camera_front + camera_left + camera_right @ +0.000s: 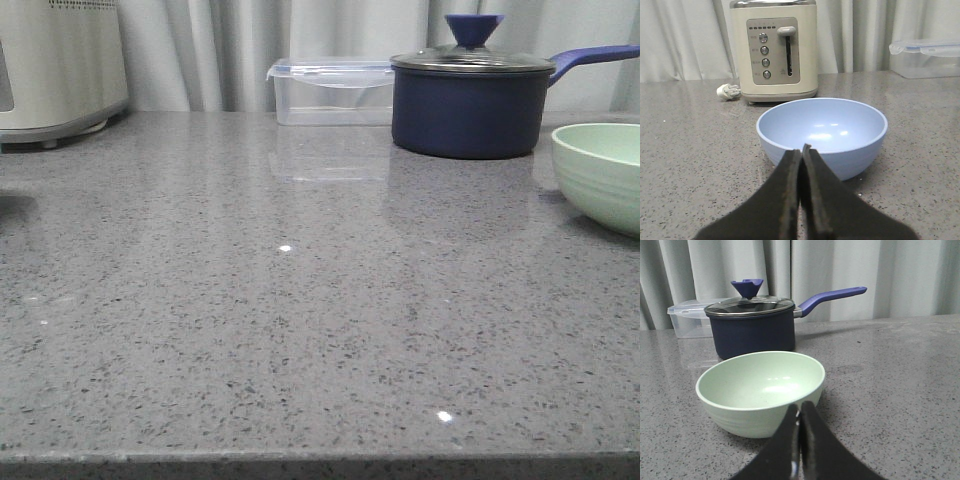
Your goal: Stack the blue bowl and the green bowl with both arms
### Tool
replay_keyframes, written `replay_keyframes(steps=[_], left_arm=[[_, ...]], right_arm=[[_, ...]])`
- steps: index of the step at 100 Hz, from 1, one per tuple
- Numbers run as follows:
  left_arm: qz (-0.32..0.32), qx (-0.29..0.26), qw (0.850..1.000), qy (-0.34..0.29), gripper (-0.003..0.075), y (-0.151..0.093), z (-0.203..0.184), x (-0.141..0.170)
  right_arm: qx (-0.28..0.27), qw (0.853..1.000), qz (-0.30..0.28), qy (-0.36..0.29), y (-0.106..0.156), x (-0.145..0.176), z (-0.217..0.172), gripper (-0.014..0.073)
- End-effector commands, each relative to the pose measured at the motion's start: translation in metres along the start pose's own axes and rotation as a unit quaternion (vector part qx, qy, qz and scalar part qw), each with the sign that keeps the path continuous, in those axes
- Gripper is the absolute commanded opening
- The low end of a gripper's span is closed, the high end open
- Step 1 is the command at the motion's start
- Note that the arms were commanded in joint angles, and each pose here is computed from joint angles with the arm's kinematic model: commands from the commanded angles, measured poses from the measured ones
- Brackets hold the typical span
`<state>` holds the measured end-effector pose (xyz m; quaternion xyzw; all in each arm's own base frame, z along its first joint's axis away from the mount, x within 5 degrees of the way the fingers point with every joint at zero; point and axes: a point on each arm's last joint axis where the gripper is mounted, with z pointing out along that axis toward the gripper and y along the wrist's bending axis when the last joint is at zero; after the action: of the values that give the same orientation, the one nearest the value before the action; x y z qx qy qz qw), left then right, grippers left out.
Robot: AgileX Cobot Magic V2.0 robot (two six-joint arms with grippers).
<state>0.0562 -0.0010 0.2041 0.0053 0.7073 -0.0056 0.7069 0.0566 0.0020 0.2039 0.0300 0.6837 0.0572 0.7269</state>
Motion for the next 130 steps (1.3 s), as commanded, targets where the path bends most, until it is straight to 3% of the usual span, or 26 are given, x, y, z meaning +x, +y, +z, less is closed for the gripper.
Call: replay_keyframes(steps=[1,92,130], left_arm=[[-0.004,-0.003,0.999,-0.041,-0.002,0.001,-0.001,0.003],[-0.004,-0.003,0.999,-0.046,-0.002,0.001,-0.002,0.0],[-0.026,0.005,0.999,-0.024,-0.002,-0.001,-0.001,-0.067]], right_arm=[[-0.002,0.999,-0.007,-0.046,0.001,-0.008,-0.002,-0.008],[-0.002,0.999,-0.007,-0.05,0.001,-0.009,-0.002,-0.008],[0.004,0.999,-0.006,0.031,0.006,-0.052,0.001,-0.0076]])
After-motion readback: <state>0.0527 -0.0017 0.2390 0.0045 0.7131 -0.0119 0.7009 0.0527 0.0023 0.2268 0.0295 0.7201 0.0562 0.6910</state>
